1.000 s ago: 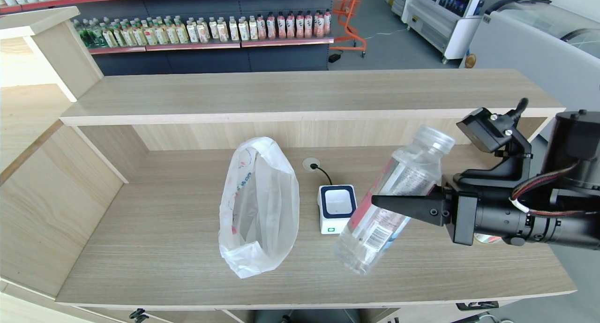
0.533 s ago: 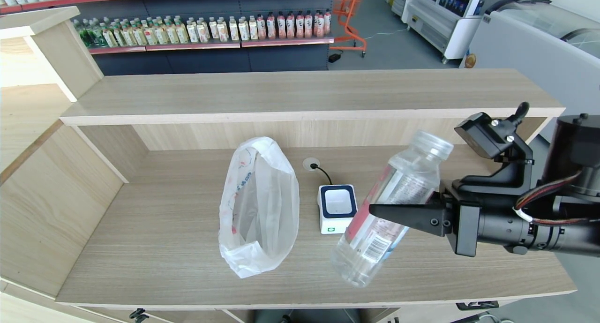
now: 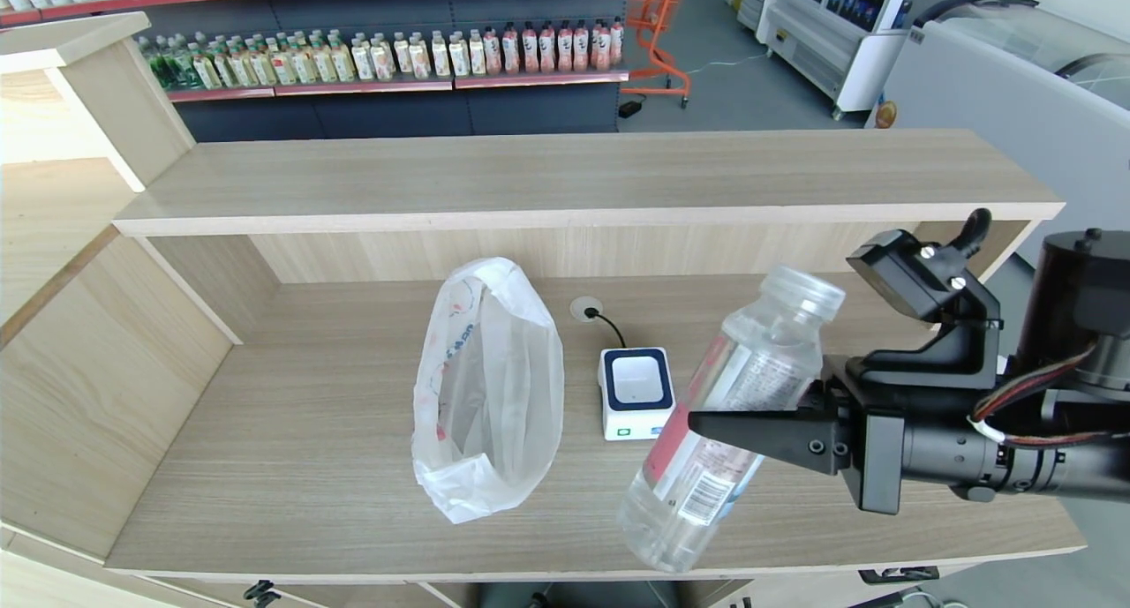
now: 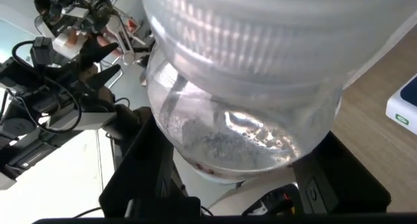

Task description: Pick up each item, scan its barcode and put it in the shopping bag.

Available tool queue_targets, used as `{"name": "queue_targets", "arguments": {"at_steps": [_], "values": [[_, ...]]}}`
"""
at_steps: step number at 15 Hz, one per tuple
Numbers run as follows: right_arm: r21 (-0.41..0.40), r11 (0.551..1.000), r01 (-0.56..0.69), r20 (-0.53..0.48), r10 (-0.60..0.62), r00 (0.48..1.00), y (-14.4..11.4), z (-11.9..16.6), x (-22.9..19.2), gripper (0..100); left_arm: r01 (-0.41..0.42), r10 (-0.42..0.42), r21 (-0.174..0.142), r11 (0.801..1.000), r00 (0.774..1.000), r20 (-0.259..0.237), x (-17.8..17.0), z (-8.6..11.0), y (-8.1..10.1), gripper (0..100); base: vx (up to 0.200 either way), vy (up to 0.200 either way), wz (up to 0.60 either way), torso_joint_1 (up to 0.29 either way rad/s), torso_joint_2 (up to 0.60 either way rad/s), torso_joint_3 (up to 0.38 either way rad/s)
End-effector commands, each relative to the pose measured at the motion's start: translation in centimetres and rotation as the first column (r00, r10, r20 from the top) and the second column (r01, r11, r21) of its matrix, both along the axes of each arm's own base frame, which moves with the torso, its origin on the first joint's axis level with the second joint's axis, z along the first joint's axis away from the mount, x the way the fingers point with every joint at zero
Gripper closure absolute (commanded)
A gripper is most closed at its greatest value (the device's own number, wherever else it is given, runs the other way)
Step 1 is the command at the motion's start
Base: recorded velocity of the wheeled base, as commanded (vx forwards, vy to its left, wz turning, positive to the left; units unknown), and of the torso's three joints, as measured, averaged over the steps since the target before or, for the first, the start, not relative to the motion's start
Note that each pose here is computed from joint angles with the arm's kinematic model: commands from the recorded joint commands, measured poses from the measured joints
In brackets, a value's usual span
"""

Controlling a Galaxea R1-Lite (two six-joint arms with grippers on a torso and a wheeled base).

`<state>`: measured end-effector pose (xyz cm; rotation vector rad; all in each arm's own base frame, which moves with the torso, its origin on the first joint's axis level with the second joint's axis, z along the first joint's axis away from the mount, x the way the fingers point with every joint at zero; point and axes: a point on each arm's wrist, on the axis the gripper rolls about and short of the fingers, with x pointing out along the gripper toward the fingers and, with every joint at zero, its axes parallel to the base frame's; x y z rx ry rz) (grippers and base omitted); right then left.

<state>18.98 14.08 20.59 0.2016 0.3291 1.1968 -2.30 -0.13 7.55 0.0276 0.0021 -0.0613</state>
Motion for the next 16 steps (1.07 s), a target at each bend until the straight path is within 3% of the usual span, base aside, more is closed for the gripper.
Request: {"name": "queue_targets", "arguments": {"at_steps": [1, 5, 7, 8, 9, 11, 13, 16], "values": [[-0.004, 1.000, -0.005, -0.002, 0.005, 1.000, 0.1, -0.1, -0.1, 100, 0.000, 0.000, 0.000, 1.000, 1.000, -0.002, 0.0, 0.0, 0.0, 0, 0.000, 0.000, 0.00, 0.000, 0.00, 0.000], [-0.040, 0.999, 0.019, 0.063, -0.016, 0.998, -0.2, -0.6, 0.8, 100, 0.000, 0.000, 0.000, 1.000, 1.000, -0.002, 0.0, 0.0, 0.0, 0, 0.000, 0.000, 0.00, 0.000, 0.00, 0.000], [-0.135, 0.983, 0.126, 0.230, -0.093, 0.969, -2.1, -2.2, 4.6, 100, 0.000, 0.000, 0.000, 1.000, 1.000, -0.002, 0.0, 0.0, 0.0, 0, 0.000, 0.000, 0.00, 0.000, 0.00, 0.000], [-0.135, 0.983, 0.126, 0.230, -0.093, 0.969, -2.1, -2.2, 4.6, 100, 0.000, 0.000, 0.000, 1.000, 1.000, -0.002, 0.0, 0.0, 0.0, 0, 0.000, 0.000, 0.00, 0.000, 0.00, 0.000], [-0.139, 0.969, 0.205, 0.366, -0.142, 0.920, -3.0, -3.7, 8.4, 100, 0.000, 0.000, 0.000, 1.000, 1.000, 0.000, 0.0, 0.0, 0.0, 0, 0.000, 0.000, 0.00, 0.000, 0.00, 0.000], [-0.120, 0.959, 0.256, 0.515, -0.160, 0.842, -2.8, -5.4, 12.4, 100, 0.000, 0.000, 0.000, 1.000, 1.000, 0.000, 0.0, 0.0, 0.0, 0, 0.000, 0.000, 0.00, 0.000, 0.00, 0.000], [-0.124, 0.956, 0.264, 0.584, -0.145, 0.799, -2.2, -6.7, 14.5, 100, 0.000, 0.000, 0.000, 1.000, 1.000, -0.002, 0.0, 0.0, 0.0, 0, 0.000, 0.000, 0.00, 0.000, 0.00, 0.000], [-0.161, 0.944, 0.287, 0.726, -0.083, 0.682, -1.4, -8.8, 18.0, 100, 0.000, 0.000, 0.000, 1.000, 1.000, -0.002, 0.0, 0.0, 0.0, 0, 0.000, 0.000, 0.00, 0.000, 0.00, 0.000]]}}
